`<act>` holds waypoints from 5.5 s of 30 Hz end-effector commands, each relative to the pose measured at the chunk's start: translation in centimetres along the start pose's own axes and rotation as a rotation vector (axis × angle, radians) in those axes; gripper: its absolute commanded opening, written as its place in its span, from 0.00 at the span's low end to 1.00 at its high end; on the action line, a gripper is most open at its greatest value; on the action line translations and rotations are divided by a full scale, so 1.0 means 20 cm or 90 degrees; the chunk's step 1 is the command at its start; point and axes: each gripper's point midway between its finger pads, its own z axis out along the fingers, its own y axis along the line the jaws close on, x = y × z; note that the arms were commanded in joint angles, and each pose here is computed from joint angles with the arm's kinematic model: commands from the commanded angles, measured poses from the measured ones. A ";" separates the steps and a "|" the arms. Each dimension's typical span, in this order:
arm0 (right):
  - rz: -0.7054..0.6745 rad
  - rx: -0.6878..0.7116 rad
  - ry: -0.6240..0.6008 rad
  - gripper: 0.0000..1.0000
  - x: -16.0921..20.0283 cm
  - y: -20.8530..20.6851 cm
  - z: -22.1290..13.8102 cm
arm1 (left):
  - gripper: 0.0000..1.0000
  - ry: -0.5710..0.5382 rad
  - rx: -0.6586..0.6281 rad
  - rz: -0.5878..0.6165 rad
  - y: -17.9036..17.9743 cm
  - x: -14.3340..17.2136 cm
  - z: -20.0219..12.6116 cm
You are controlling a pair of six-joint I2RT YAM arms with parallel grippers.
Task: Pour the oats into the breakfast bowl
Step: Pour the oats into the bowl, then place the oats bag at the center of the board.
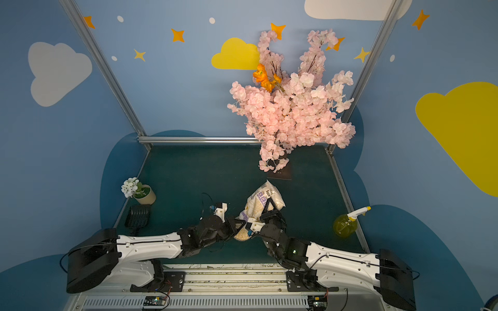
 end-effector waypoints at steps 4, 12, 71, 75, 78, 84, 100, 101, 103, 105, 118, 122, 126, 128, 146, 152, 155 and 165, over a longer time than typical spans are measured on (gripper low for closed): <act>0.188 0.024 0.051 0.00 0.16 -0.11 -0.02 | 0.03 0.013 -0.011 0.017 -0.01 0.02 0.00; 0.205 0.005 0.060 0.00 0.16 -0.05 -0.03 | 0.03 0.010 -0.009 0.016 -0.02 0.01 -0.01; 0.548 -0.083 0.025 0.00 0.26 0.00 -0.08 | 0.33 -0.025 0.023 0.067 -0.27 -0.11 -0.23; 0.561 -0.083 0.024 0.00 0.26 0.01 -0.08 | 0.42 -0.035 0.052 0.119 -0.37 -0.13 -0.29; 0.576 -0.084 0.020 0.00 0.26 0.00 -0.09 | 0.50 -0.043 0.071 0.156 -0.44 -0.15 -0.34; 0.646 -0.084 0.010 0.00 0.29 -0.02 -0.09 | 0.59 -0.076 0.076 0.257 -0.52 -0.20 -0.47; 1.135 -0.132 -0.050 0.00 0.34 -0.21 -0.08 | 0.62 -0.197 0.046 0.276 -0.43 -0.37 -0.69; 1.167 -0.144 -0.069 0.00 0.32 -0.21 -0.08 | 0.62 -0.197 0.047 0.276 -0.43 -0.37 -0.69; 1.228 -0.162 -0.106 0.00 0.29 -0.22 -0.09 | 0.61 -0.193 0.054 0.278 -0.45 -0.36 -0.68; 1.292 -0.175 -0.130 0.00 0.27 -0.21 -0.10 | 0.59 -0.186 0.070 0.280 -0.49 -0.35 -0.66; 1.521 -0.222 -0.142 0.00 0.16 0.11 -0.11 | 0.59 -0.092 0.095 0.276 -0.58 -0.22 -0.45; 1.514 -0.250 -0.089 0.00 0.10 0.22 -0.08 | 0.59 -0.083 0.080 0.266 -0.54 -0.20 -0.42; 1.518 -0.250 -0.062 0.00 0.05 0.29 -0.04 | 0.59 -0.081 0.063 0.258 -0.49 -0.19 -0.39; 1.518 -0.260 -0.055 0.00 0.00 0.33 -0.02 | 0.59 -0.078 0.053 0.254 -0.46 -0.19 -0.37; 1.481 -0.355 -0.050 0.44 -0.24 0.45 0.09 | 0.56 -0.042 0.027 0.230 -0.34 -0.12 -0.26; 1.437 -0.383 -0.014 0.72 -0.27 0.54 0.09 | 0.56 -0.049 0.033 0.208 -0.31 -0.12 -0.26; 1.429 -0.386 0.012 0.79 -0.26 0.58 0.08 | 0.56 -0.056 0.036 0.202 -0.30 -0.13 -0.27; 1.398 -0.413 0.044 0.98 -0.15 0.52 0.00 | 0.56 -0.054 0.031 0.201 -0.29 -0.13 -0.26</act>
